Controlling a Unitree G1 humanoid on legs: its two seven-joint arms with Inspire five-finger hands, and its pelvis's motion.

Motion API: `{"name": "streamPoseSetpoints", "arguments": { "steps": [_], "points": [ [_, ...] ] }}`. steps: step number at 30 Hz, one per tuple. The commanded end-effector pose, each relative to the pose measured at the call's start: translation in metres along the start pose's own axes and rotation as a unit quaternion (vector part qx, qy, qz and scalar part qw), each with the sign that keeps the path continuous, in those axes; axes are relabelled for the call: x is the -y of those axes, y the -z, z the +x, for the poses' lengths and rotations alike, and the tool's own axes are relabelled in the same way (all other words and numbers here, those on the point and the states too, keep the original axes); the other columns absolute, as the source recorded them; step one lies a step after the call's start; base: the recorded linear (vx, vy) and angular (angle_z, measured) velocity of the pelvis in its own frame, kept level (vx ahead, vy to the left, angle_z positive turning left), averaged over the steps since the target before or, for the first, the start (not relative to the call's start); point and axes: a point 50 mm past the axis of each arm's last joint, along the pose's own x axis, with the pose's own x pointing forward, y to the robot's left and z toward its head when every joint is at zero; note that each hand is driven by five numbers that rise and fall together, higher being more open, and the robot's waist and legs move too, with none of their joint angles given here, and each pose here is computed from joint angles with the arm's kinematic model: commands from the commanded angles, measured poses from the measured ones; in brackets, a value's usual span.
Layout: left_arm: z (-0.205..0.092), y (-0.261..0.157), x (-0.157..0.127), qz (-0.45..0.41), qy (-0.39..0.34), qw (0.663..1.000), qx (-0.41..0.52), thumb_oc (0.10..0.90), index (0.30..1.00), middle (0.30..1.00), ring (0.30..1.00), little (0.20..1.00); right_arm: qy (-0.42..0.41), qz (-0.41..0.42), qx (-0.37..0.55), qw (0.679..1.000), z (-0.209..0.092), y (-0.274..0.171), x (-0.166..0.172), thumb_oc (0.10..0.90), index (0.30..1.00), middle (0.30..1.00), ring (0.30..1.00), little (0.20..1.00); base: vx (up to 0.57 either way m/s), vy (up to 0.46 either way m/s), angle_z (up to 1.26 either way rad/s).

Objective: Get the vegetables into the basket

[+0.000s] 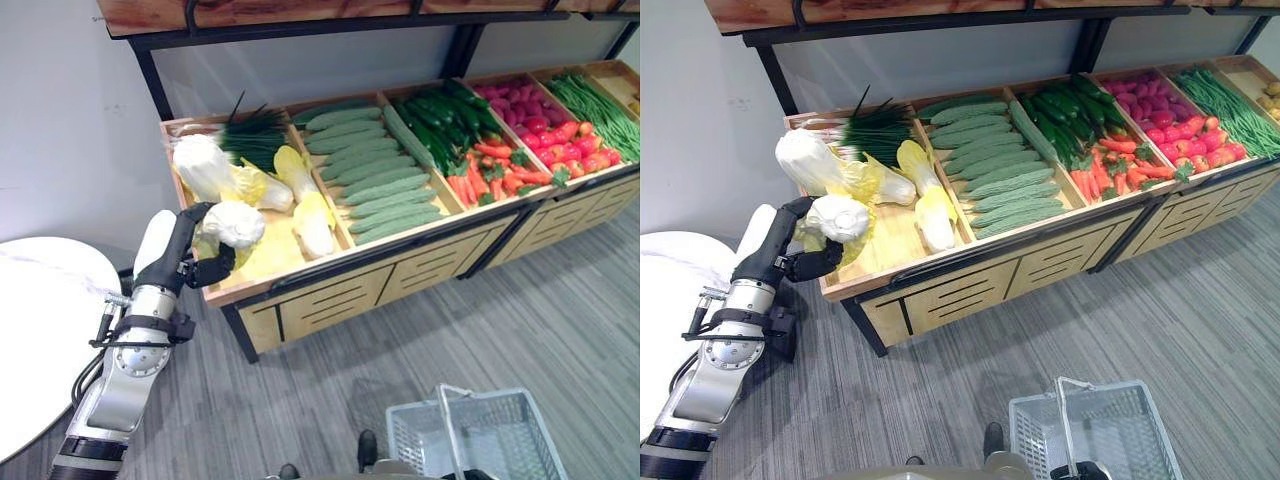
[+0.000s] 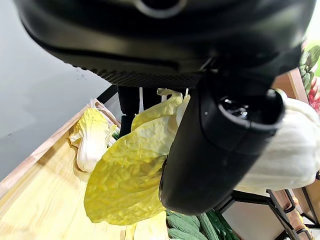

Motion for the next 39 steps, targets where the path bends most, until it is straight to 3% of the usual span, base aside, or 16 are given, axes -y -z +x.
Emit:
{"name": "streamPoseSetpoints", "arguments": {
  "steps": [1,13,18,22,39],
  "points": [
    [0.030,-0.068,-0.029,-0.031,-0.078,0.981,0.177,0.400,0.300,0.300,0.300,0.300,-0.004,0.001,0.025,1.000,0.002,-0.015,0.000,0.400,0.300,0.300,0.300,0.300,0.06,0.018,0.06],
    [0.033,-0.072,-0.027,-0.047,-0.074,0.979,0.182,0.400,0.300,0.300,0.300,0.300,0.004,0.019,0.037,0.999,0.001,-0.016,0.006,0.400,0.300,0.300,0.300,0.300,0.03,0.032,-0.06],
    [0.028,-0.064,-0.037,-0.029,-0.096,0.981,0.167,0.400,0.300,0.300,0.300,0.300,-0.007,-0.012,0.054,0.998,0.002,-0.030,-0.002,0.400,0.300,0.300,0.300,0.300,-0.10,-0.021,-1.16],
    [0.019,-0.053,-0.043,-0.009,-0.101,0.984,0.145,0.400,0.300,0.300,0.300,0.300,-0.009,-0.048,0.060,0.997,0.002,-0.036,-0.003,0.400,0.300,0.300,0.300,0.300,0.06,-0.242,-0.94],
    [0.023,-0.056,-0.032,-0.057,-0.080,0.984,0.149,0.400,0.300,0.300,0.300,0.300,0.018,-0.038,0.068,0.997,0.001,-0.038,0.015,0.400,0.300,0.300,0.300,0.300,0.10,-0.236,-0.05]
  ]
}}
